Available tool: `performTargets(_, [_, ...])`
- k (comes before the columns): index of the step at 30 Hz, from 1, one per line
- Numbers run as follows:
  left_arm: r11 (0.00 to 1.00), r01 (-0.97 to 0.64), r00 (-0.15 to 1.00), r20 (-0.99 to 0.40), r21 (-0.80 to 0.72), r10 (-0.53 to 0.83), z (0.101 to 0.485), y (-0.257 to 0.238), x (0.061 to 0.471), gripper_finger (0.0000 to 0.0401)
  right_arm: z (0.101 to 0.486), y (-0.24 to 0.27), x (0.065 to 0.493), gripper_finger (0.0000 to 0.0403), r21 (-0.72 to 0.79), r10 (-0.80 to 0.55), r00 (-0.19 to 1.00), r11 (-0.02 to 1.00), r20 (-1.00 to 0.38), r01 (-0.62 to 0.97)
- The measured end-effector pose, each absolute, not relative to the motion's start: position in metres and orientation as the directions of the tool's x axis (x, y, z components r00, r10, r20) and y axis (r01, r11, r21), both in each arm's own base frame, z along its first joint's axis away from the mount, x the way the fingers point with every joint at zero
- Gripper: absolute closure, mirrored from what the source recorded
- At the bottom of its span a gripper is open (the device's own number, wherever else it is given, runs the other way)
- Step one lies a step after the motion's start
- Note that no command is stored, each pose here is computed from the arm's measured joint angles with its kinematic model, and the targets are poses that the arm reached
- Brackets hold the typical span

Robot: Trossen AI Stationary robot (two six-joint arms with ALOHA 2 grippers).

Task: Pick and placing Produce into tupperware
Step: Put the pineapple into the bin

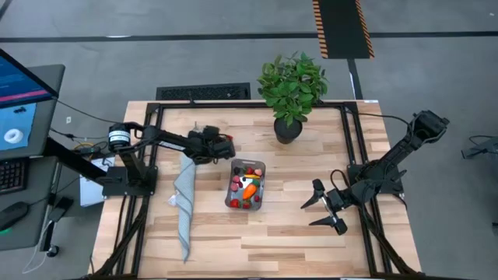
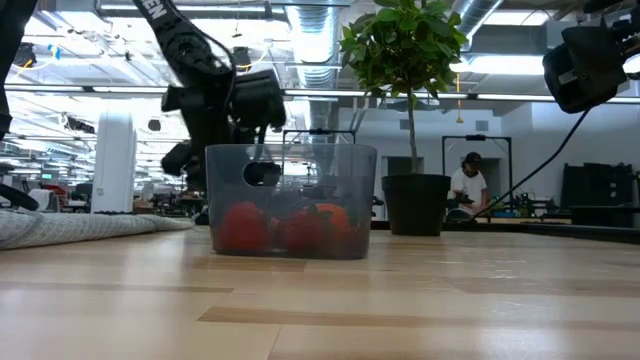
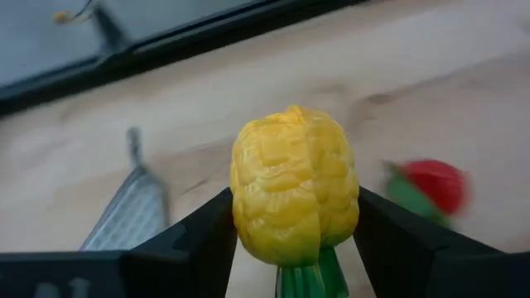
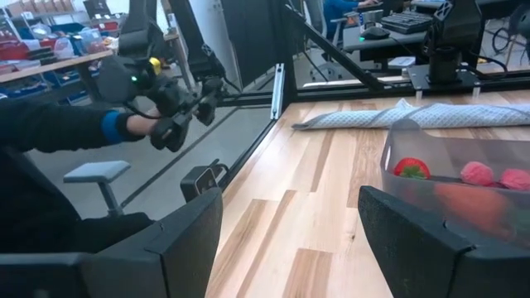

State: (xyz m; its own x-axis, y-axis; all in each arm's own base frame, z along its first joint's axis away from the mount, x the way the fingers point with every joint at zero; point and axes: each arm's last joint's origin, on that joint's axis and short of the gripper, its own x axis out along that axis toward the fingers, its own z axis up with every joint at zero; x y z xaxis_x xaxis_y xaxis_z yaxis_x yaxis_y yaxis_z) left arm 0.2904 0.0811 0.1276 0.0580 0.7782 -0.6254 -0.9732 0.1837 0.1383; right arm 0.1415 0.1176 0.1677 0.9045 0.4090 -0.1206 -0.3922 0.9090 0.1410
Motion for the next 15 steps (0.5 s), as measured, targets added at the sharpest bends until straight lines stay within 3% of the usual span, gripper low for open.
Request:
performTargets(4, [0.293, -0.936, 0.112, -0.625, 0.195, 0.772, 0.143, 0.075, 0.306, 0.0195, 0.168, 0.120, 0.140, 0.0096, 0.143, 0.421, 0.899, 0.903, -0.120, -0.404])
performTargets(9, [0.318, -0.914, 0.118, -0.587, 0.251, 0.801, 0.167, 0.070, 0.321, 0.0195, 0.168, 0.121, 0.139, 0.0096, 0.143, 0.431, 0.894, 0.899, -0.119, -0.414])
performTargets(15, [0.415, -0.857, 0.186, -0.568, 0.305, 0.802, 0.195, 0.059, 0.340, 0.0195, 0.168, 0.121, 0.139, 0.0096, 0.143, 0.430, 0.895, 0.899, -0.119, -0.413])
